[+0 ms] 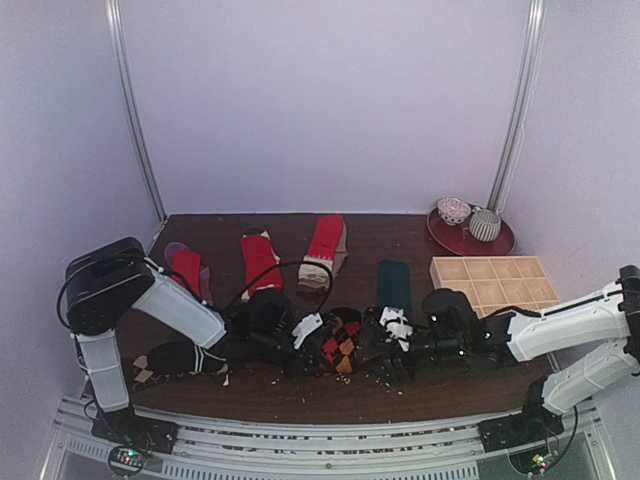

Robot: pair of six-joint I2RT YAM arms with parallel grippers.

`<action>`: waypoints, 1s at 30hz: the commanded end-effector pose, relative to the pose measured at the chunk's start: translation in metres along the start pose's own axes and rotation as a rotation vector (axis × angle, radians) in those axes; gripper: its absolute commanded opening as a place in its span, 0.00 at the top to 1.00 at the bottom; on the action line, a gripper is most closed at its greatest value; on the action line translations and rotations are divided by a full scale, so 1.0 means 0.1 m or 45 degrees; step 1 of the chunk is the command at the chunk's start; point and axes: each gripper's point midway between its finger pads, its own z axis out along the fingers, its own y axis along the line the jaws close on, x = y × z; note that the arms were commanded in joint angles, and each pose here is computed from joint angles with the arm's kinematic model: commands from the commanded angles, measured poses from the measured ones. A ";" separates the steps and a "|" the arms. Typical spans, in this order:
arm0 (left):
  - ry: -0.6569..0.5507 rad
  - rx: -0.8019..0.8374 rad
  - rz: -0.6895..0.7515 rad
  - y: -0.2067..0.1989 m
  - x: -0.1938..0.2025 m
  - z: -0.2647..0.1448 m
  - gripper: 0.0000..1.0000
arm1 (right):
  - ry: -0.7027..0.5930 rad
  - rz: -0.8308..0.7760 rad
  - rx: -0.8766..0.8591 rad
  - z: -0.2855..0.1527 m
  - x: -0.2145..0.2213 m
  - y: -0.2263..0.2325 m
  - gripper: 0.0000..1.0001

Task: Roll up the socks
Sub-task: Roll the sock at the center of the board.

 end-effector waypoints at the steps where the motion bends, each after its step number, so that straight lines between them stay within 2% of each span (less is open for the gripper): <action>1: 0.408 0.000 -0.330 0.02 1.13 0.01 1.00 | -0.105 -0.321 0.209 -0.01 -0.11 -0.10 0.41; 8: 0.433 0.003 -0.337 0.03 1.17 0.02 1.00 | -0.021 -0.521 0.242 0.35 0.03 -0.04 0.38; 15: 0.461 0.009 -0.343 0.03 1.25 0.03 1.00 | 0.001 -0.555 0.194 0.57 0.04 0.02 0.38; 18: 0.465 0.014 -0.342 0.03 1.27 0.03 1.00 | 0.015 -0.545 0.210 0.61 0.05 -0.01 0.42; 21: 0.463 0.019 -0.338 0.02 1.27 0.03 1.00 | 0.091 -0.520 0.219 0.66 0.17 -0.05 0.52; 27: 0.455 0.020 -0.326 0.02 1.26 0.02 1.00 | 0.214 -0.404 0.189 0.71 0.41 -0.05 0.84; 29: 0.443 0.000 -0.308 0.04 1.22 0.02 1.00 | 0.248 -0.353 0.165 0.72 0.48 -0.03 0.91; 30: 0.432 -0.026 -0.289 0.07 1.18 0.01 0.94 | 0.263 -0.322 0.148 0.71 0.52 -0.01 0.93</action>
